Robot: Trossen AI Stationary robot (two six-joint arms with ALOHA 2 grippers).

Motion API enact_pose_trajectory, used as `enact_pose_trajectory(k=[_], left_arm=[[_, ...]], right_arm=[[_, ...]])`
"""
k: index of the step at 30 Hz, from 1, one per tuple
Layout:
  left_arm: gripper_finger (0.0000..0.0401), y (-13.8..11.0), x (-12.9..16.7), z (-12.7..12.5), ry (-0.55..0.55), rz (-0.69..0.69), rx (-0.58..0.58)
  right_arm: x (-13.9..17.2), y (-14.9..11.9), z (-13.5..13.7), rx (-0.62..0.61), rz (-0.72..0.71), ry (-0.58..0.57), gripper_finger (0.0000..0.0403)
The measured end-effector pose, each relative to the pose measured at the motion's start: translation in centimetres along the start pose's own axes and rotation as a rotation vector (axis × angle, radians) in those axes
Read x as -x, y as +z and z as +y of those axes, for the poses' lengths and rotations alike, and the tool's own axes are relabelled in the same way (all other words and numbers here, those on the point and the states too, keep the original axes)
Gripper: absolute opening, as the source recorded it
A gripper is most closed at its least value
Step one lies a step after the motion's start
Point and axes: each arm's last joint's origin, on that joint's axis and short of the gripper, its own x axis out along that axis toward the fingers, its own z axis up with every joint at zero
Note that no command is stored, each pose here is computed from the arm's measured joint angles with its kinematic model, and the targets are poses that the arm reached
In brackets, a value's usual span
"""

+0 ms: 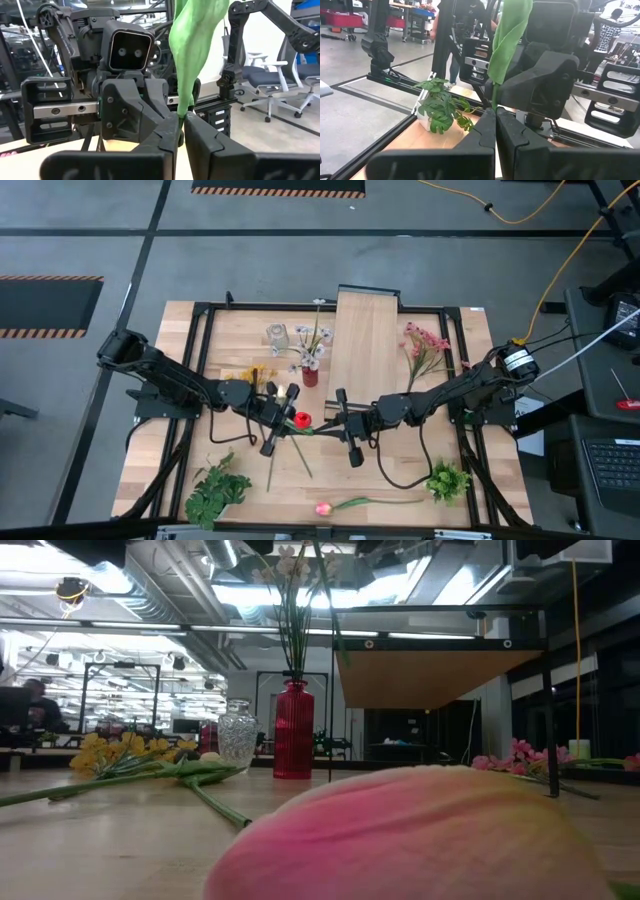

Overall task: Pick and place flowers into a vace then onto a shelf
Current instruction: Put the red tulip into the red vase

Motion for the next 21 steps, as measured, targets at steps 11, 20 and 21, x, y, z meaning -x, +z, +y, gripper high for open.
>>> enact_pose_trajectory(k=[11,20,21], left_arm=[[0.0026,-0.12,-0.01,0.04,0.035,0.014,0.0],[0.0007,-0.14,-0.01,0.04,0.026,0.015,-0.002],[0.0006,-0.14,-0.01,0.04,0.025,0.015,-0.007]], right_arm=[[-0.06,-0.16,-0.52,-0.002,0.005,-0.011,0.0],[-0.06,-0.17,-0.53,-0.021,0.005,-0.012,0.0],[-0.06,-0.17,-0.54,-0.027,0.006,-0.012,0.0001]])
